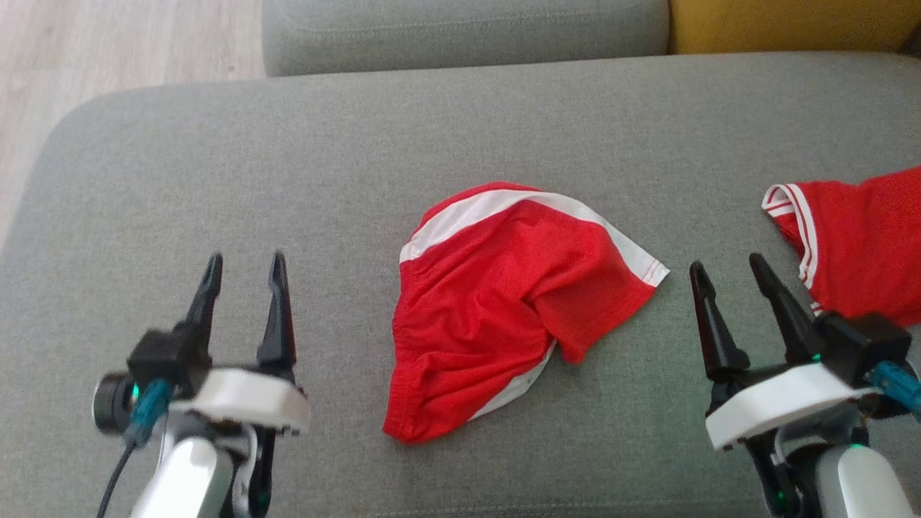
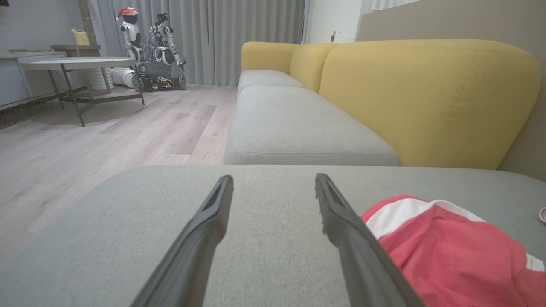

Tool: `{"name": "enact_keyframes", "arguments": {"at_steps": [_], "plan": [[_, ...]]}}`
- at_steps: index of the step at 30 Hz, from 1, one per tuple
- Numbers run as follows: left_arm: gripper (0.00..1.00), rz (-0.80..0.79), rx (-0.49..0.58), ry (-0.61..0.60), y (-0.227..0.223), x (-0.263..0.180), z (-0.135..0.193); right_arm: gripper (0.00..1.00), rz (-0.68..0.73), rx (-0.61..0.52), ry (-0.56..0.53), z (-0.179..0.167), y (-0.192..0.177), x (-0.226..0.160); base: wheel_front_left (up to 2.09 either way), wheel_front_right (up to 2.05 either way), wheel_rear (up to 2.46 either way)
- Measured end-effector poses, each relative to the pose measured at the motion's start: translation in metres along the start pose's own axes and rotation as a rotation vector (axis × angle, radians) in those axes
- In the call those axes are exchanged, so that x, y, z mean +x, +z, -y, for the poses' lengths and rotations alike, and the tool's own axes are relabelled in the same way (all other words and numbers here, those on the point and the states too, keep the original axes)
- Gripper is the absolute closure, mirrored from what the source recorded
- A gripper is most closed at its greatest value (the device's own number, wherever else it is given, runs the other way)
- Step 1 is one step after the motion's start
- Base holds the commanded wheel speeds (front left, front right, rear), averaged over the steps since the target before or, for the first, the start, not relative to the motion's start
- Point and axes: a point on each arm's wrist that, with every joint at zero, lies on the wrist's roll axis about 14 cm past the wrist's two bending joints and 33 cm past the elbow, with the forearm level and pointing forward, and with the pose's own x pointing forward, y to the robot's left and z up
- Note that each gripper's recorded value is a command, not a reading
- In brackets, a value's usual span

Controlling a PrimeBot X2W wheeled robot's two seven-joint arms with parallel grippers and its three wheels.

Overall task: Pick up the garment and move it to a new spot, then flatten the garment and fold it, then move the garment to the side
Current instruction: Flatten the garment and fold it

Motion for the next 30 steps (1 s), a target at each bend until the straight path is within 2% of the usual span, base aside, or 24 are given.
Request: {"name": "enact_keyframes", "arguments": {"at_steps": [11,30], "plan": [[0.0,-0.043,0.007,0.021,-0.007,-0.042,-0.013,0.0,0.01,-0.003,0.009,-0.006,0.003,-0.013,0.0,0.0,0.0],[0.0,-0.074,0.011,0.016,-0.014,-0.047,-0.013,0.0,-0.003,-0.003,0.004,-0.005,-0.001,-0.017,0.0,0.0,0.0]]}}
